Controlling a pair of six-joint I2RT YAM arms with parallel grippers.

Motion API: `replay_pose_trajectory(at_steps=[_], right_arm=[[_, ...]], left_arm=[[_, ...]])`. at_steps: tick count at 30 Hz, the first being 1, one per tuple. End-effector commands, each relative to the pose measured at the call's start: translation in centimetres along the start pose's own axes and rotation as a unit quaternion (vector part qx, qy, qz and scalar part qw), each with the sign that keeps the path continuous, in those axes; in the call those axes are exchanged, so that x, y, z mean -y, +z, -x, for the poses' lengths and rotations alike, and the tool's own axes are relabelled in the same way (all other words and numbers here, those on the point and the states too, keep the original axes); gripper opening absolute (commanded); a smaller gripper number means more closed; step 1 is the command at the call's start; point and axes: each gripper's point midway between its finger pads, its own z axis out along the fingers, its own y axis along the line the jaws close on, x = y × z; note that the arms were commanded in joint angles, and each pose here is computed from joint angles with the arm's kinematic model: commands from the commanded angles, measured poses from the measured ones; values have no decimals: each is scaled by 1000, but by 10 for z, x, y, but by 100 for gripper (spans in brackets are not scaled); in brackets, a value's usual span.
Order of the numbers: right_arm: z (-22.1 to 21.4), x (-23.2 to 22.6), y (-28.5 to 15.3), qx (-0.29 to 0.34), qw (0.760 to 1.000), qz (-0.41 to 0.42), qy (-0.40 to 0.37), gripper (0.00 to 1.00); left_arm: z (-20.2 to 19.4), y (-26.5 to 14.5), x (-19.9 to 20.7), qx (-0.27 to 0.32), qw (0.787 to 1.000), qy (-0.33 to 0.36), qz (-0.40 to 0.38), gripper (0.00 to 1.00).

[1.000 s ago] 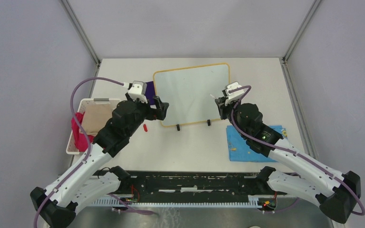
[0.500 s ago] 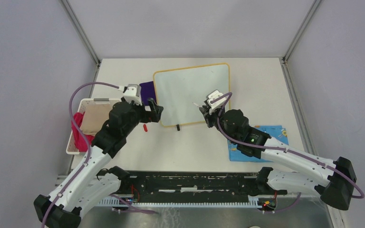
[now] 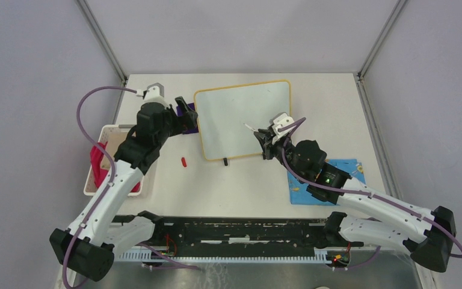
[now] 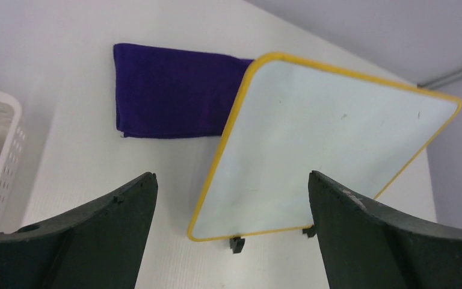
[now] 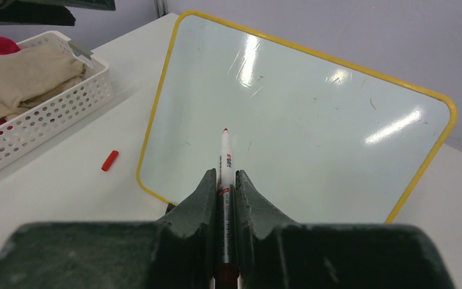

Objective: Write a sentence on the whiteboard

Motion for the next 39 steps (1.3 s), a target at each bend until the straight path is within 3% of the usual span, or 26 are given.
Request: replay_pose_trajectory(at_steps=[1, 4, 8, 14, 17, 19, 21, 25, 28, 31, 39], right_arm=[[18, 4, -5, 35, 999, -7, 4, 0], [19, 5, -6, 38, 999, -8, 4, 0], [16, 5, -7, 38, 999, -6, 3, 0], [16, 4, -9, 43, 999, -3, 5, 0], [14, 5, -12, 49, 999, -3, 8, 0], [14, 6, -13, 52, 999, -5, 9, 0], [15, 7, -16, 55, 998, -7, 9, 0], [14, 9, -21, 62, 998, -9, 12, 0], [13, 9, -22, 64, 998, -10, 13, 0], [13, 9, -22, 64, 998, -10, 17, 0], [18, 7, -20, 61, 998, -6, 20, 0]], left_arm=[[30, -20, -19, 83, 988, -109, 70, 100], [37, -27, -19, 124, 989, -60, 58, 100], [31, -28, -50, 118, 983, -13, 141, 100], [20, -4, -68, 137, 973, 91, 161, 100], [16, 19, -85, 113, 975, 55, 183, 100], [13, 38, -73, 84, 991, -4, 109, 100], [23, 43, -53, 103, 993, -62, 3, 100], [37, 38, -44, 149, 983, -98, -51, 100], [35, 40, -45, 143, 985, -75, -56, 100], [28, 30, -23, 156, 977, -8, -146, 100], [-14, 42, -9, 99, 972, 7, -213, 100]])
